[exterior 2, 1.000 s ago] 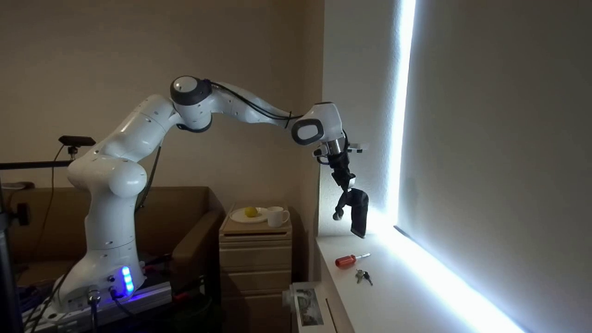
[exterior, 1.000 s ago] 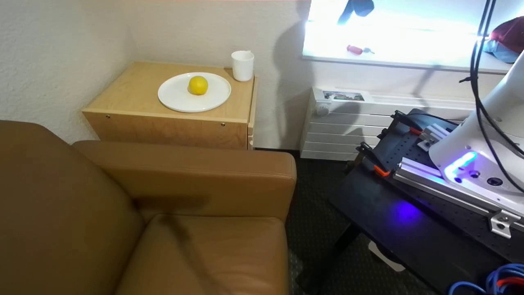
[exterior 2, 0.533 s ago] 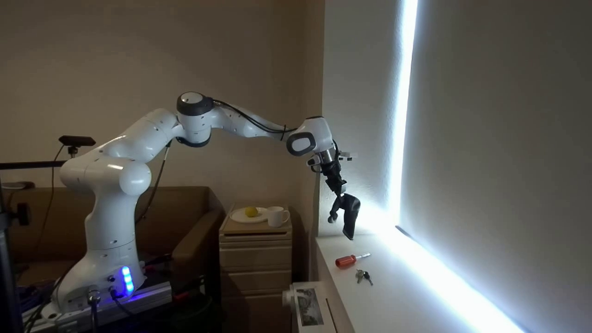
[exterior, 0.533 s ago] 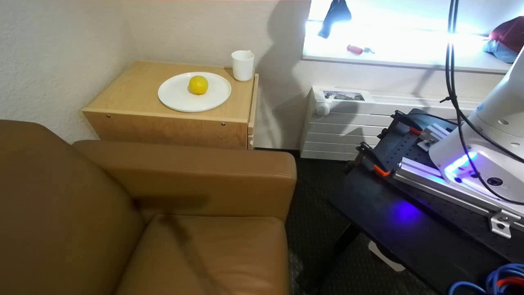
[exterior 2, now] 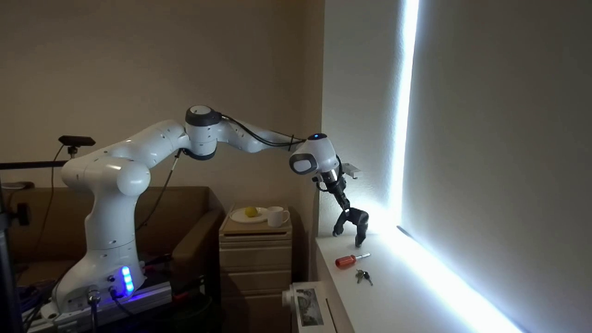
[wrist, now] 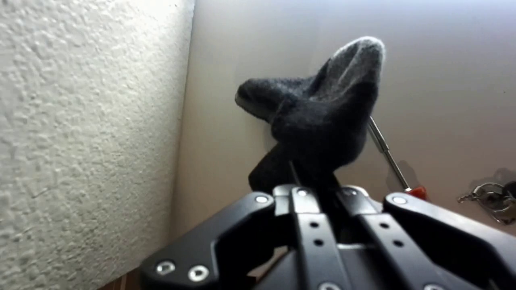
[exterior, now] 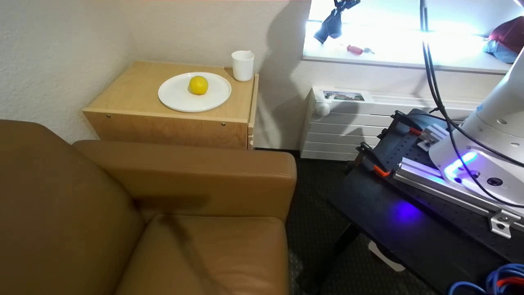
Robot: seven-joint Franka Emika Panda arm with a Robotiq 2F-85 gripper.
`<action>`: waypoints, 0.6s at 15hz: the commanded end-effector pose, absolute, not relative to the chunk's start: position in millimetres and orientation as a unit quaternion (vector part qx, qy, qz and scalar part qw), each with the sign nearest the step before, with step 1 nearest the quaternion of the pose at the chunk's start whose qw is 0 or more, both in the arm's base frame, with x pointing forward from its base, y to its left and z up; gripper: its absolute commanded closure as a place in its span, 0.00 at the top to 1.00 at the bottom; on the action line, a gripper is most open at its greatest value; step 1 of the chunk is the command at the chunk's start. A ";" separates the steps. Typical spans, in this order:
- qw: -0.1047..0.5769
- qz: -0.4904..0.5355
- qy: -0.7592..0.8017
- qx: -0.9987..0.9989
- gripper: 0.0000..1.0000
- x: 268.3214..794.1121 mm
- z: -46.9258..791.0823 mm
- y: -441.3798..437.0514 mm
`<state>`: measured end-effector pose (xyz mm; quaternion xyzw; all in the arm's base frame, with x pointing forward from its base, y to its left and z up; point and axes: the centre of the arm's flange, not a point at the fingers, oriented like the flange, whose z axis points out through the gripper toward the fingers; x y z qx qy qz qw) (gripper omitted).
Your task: Take the object and put it on the window seal
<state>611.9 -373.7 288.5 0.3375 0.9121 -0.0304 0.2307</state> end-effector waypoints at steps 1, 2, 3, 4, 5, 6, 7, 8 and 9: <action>0.222 -0.027 0.905 0.363 0.37 635.6 276.3 -388.4; 0.205 -0.027 0.908 0.364 0.45 633.2 270.5 -392.1; 0.182 -0.029 0.916 0.356 0.51 629.3 266.8 -396.8; 0.169 -0.023 0.921 0.350 0.59 625.0 263.1 -400.1; 0.157 -0.021 0.923 0.352 0.65 620.2 265.8 -404.9; 0.141 -0.009 0.927 0.348 0.73 617.4 270.9 -404.3; 0.123 0.003 0.930 0.345 0.81 610.8 286.2 -407.6; 0.108 -0.005 0.931 0.348 0.87 605.0 305.3 -410.8; 0.095 -0.009 0.936 0.339 0.94 594.3 332.1 -416.4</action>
